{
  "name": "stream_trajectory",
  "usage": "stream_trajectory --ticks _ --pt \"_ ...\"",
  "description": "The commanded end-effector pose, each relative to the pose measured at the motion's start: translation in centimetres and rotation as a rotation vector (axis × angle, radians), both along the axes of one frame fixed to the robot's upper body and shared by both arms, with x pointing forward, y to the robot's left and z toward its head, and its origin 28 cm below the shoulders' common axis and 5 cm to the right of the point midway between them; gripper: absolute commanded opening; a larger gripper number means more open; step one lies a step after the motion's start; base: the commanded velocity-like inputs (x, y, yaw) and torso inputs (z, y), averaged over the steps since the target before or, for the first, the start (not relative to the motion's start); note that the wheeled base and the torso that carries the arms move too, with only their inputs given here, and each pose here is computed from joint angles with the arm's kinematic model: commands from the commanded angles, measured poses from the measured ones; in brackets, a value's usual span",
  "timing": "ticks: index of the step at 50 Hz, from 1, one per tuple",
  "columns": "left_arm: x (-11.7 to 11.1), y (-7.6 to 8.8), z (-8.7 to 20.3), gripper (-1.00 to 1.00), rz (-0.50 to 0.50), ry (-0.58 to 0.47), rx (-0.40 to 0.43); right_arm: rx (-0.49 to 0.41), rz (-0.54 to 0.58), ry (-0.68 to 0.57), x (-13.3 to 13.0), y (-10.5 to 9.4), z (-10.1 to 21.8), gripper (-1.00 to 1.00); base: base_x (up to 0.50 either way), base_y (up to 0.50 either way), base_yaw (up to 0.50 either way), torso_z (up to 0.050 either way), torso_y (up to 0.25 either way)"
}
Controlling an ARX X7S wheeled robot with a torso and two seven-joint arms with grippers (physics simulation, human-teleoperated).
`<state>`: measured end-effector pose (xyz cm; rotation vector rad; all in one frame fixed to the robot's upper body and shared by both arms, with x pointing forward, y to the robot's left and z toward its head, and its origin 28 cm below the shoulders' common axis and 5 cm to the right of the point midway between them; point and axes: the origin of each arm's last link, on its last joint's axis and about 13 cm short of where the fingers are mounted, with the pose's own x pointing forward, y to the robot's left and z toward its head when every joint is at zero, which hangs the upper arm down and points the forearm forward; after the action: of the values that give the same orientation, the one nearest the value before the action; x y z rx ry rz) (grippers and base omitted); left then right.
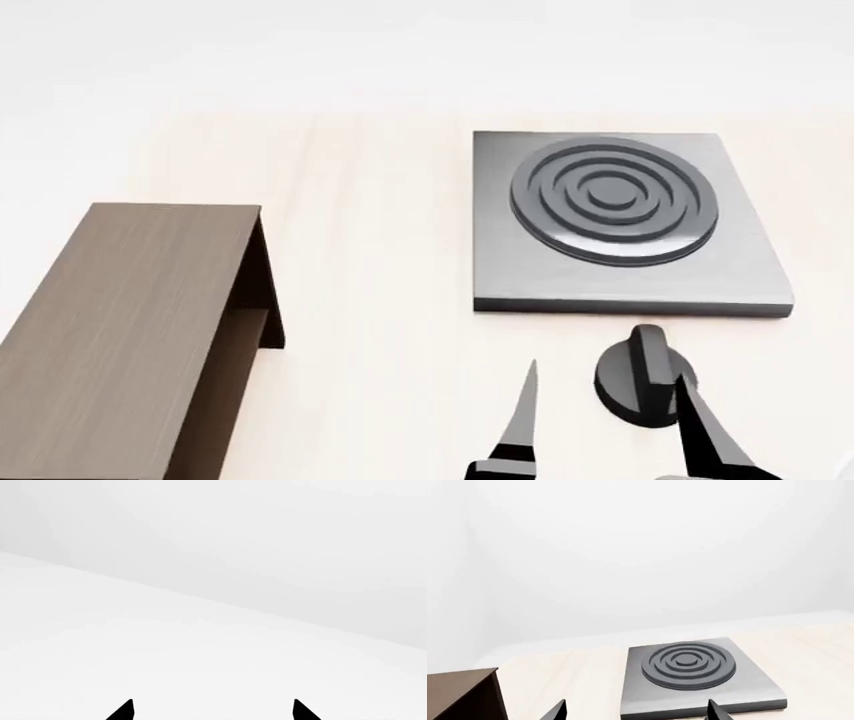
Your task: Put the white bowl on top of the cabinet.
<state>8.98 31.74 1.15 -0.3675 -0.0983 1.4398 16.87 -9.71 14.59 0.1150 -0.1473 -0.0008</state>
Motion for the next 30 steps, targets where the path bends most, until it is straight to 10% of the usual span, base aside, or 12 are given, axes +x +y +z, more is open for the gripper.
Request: stream_trajectory --ticks 1,30 --pt "0.1 0.0 0.0 1.0 -0.001 0.0 0.0 -0.002 0.0 0.004 0.0 0.0 -0.1 1.0 0.5 0.0 0.0 0.0 0.0" --pt "0.0 0.0 -0.1 1.0 -0.001 0.002 -0.005 -0.034 -0.062 0.024 0.5 -0.1 1.3 1.0 0.02 0.0 0.0 0.0 0.0"
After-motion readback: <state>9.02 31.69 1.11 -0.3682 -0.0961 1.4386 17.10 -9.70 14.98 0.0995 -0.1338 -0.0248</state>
